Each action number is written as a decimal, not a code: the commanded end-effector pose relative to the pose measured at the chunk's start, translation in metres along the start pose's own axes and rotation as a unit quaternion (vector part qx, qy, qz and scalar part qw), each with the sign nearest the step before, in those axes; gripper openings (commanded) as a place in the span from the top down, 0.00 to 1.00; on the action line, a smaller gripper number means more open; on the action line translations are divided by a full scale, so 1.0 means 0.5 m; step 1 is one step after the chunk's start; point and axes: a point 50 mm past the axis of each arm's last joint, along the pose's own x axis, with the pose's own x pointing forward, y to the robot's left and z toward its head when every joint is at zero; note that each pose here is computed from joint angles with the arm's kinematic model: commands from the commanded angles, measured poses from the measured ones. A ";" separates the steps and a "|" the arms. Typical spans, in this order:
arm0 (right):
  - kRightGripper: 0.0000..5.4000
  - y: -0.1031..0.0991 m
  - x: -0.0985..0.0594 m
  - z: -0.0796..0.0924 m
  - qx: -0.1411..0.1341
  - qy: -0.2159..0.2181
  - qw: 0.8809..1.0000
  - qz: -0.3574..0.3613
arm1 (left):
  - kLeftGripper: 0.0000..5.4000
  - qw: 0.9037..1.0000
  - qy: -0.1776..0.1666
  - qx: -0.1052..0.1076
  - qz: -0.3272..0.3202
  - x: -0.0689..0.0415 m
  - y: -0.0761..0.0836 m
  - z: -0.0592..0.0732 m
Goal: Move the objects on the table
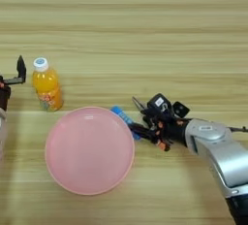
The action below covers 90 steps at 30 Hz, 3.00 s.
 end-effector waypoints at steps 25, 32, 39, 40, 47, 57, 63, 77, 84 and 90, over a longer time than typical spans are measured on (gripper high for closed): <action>0.00 -0.061 -0.002 0.139 -0.038 -0.282 0.947 -0.150 | 0.00 0.987 -0.141 -0.048 -0.061 0.009 -0.004 0.100; 0.00 -0.077 0.010 0.121 -0.073 -0.327 0.910 -0.246 | 0.00 0.979 -0.163 -0.064 -0.108 0.005 -0.012 0.125; 0.00 -0.088 0.022 0.100 -0.115 -0.363 0.858 -0.343 | 0.00 0.973 -0.151 -0.067 -0.163 -0.006 -0.029 0.124; 0.00 -0.091 0.021 0.098 -0.115 -0.370 0.851 -0.354 | 0.00 0.972 -0.146 -0.065 -0.170 -0.009 -0.033 0.120; 0.00 -0.117 0.008 0.077 -0.096 -0.396 0.819 -0.404 | 0.00 0.970 -0.105 -0.056 -0.211 -0.028 -0.061 0.094; 0.00 -0.127 -0.001 0.056 -0.063 -0.407 0.811 -0.416 | 0.00 0.967 -0.062 -0.043 -0.242 -0.044 -0.078 0.067; 0.00 -0.129 -0.004 0.042 -0.045 -0.405 0.811 -0.421 | 0.00 0.966 -0.031 -0.031 -0.255 -0.052 -0.085 0.047; 0.00 -0.125 -0.005 0.037 -0.032 -0.407 0.811 -0.420 | 0.00 0.966 0.036 -0.010 -0.255 -0.056 -0.082 0.008; 0.00 -0.125 -0.005 0.037 -0.030 -0.408 0.810 -0.420 | 0.04 0.965 0.057 -0.008 -0.257 -0.057 -0.081 -0.003; 0.00 -0.124 -0.003 0.037 -0.031 -0.407 0.810 -0.420 | 0.15 0.964 0.057 -0.007 -0.261 -0.057 -0.081 -0.004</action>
